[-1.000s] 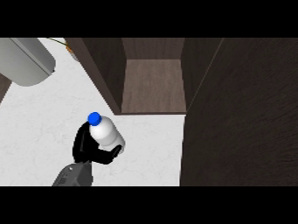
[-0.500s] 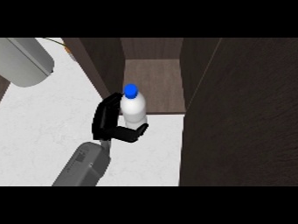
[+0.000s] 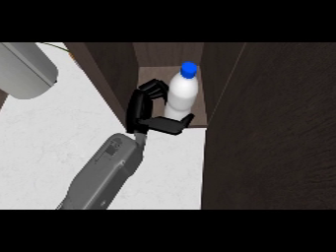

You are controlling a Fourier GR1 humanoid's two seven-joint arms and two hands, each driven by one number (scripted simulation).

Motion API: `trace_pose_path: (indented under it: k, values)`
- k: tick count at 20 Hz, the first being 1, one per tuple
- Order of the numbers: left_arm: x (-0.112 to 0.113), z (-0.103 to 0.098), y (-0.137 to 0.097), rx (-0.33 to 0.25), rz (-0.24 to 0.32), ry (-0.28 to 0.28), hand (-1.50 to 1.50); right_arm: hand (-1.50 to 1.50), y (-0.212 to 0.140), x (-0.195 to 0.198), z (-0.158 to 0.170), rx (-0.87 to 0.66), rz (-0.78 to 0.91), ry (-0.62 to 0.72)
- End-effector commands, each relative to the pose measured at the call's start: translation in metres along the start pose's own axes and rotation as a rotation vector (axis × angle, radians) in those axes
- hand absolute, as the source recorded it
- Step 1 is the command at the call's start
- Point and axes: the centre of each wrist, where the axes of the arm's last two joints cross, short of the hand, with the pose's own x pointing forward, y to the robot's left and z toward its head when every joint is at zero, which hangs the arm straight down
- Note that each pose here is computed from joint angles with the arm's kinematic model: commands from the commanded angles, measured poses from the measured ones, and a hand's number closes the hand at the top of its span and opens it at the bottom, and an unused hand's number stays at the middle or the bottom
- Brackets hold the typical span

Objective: Pick up the bottled water, place it into the cabinet and close the cabinet

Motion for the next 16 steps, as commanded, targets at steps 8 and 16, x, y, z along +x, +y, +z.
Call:
trace_pose_path:
  k: [8,16]
  values:
    - [0.018,-0.062,-0.012,0.127,-0.104,0.067,1.5,-1.5,-0.014,-0.003,-0.003,0.02,-0.038,-0.051]
    - [0.004,-0.073,0.023,0.176,-0.362,0.087,1.5,-1.5,-0.009,0.013,-0.006,0.023,-0.038,-0.05]
